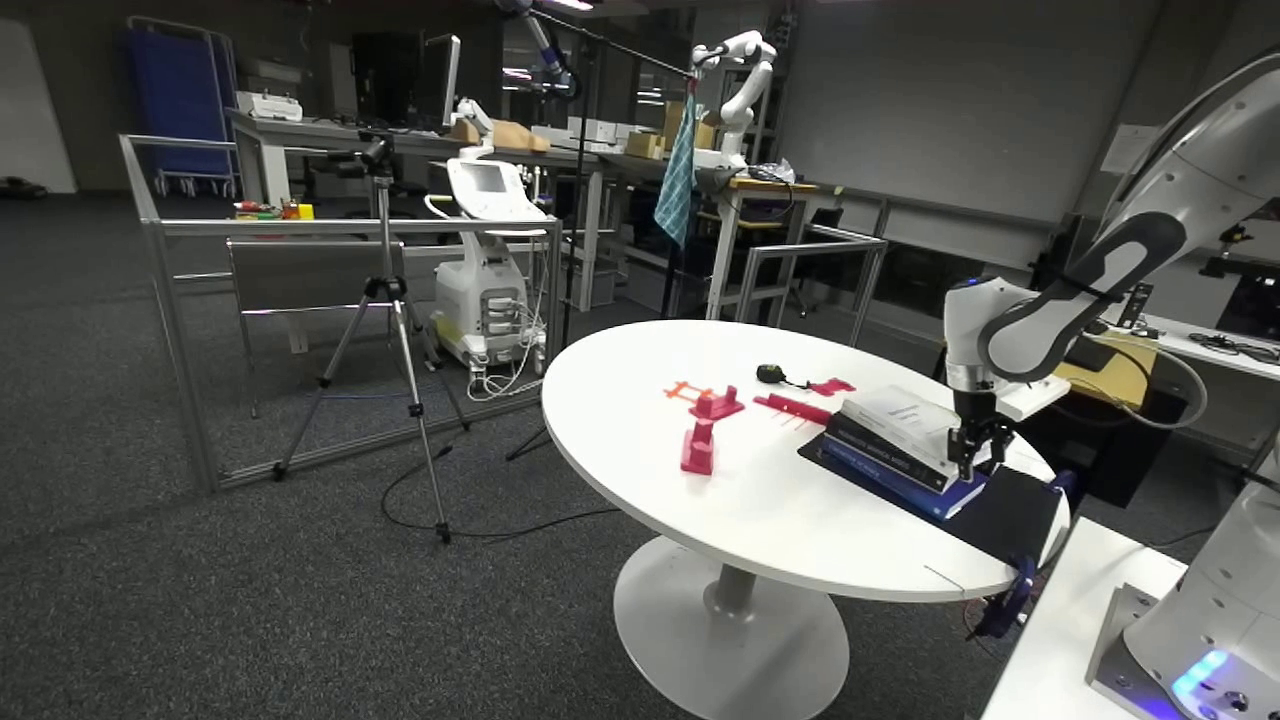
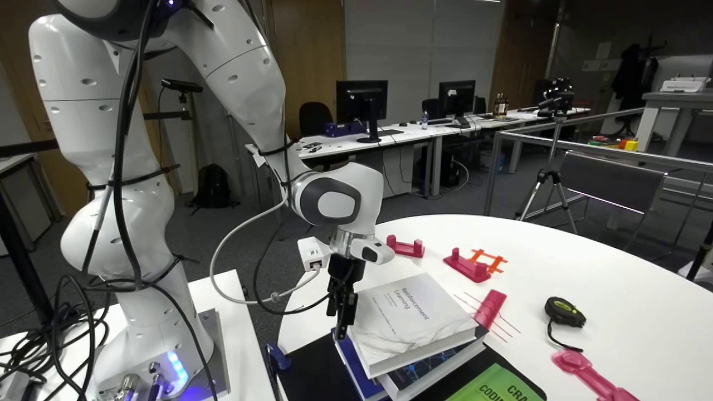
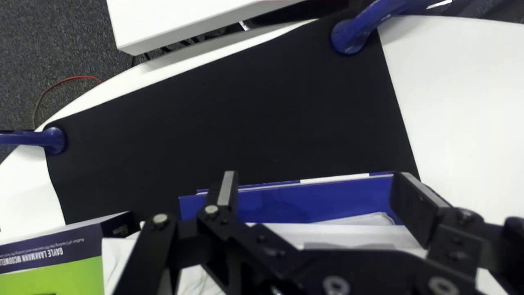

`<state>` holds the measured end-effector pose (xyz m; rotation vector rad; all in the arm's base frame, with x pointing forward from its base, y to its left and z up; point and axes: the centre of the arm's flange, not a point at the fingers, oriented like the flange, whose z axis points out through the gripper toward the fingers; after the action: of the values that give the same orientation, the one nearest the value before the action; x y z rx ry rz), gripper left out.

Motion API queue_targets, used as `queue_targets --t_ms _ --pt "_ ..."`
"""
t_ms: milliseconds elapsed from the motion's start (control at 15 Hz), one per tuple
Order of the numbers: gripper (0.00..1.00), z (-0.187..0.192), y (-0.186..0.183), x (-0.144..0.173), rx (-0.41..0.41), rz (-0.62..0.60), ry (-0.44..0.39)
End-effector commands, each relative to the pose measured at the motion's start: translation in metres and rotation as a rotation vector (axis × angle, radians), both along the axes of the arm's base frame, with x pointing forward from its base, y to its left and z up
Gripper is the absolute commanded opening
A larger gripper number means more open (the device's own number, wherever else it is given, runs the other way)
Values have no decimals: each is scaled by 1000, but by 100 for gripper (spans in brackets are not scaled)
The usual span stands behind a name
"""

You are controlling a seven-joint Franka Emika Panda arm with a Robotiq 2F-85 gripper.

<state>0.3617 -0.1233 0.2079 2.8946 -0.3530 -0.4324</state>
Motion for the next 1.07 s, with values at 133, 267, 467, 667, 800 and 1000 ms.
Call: queue_targets --t_ms 133,267,467,667,800,1000 --pt "100 -7 -4 21 -19 31 -71" --pt "100 -5 -6 22 -26 83 -86" --pt "100 -5 -8 23 -49 176 -101" --pt "100 -5 -8 24 -72 261 -95" --pt "100 -7 -7 25 -85 315 -81" --pt "100 -7 -7 25 -107 397 -62"
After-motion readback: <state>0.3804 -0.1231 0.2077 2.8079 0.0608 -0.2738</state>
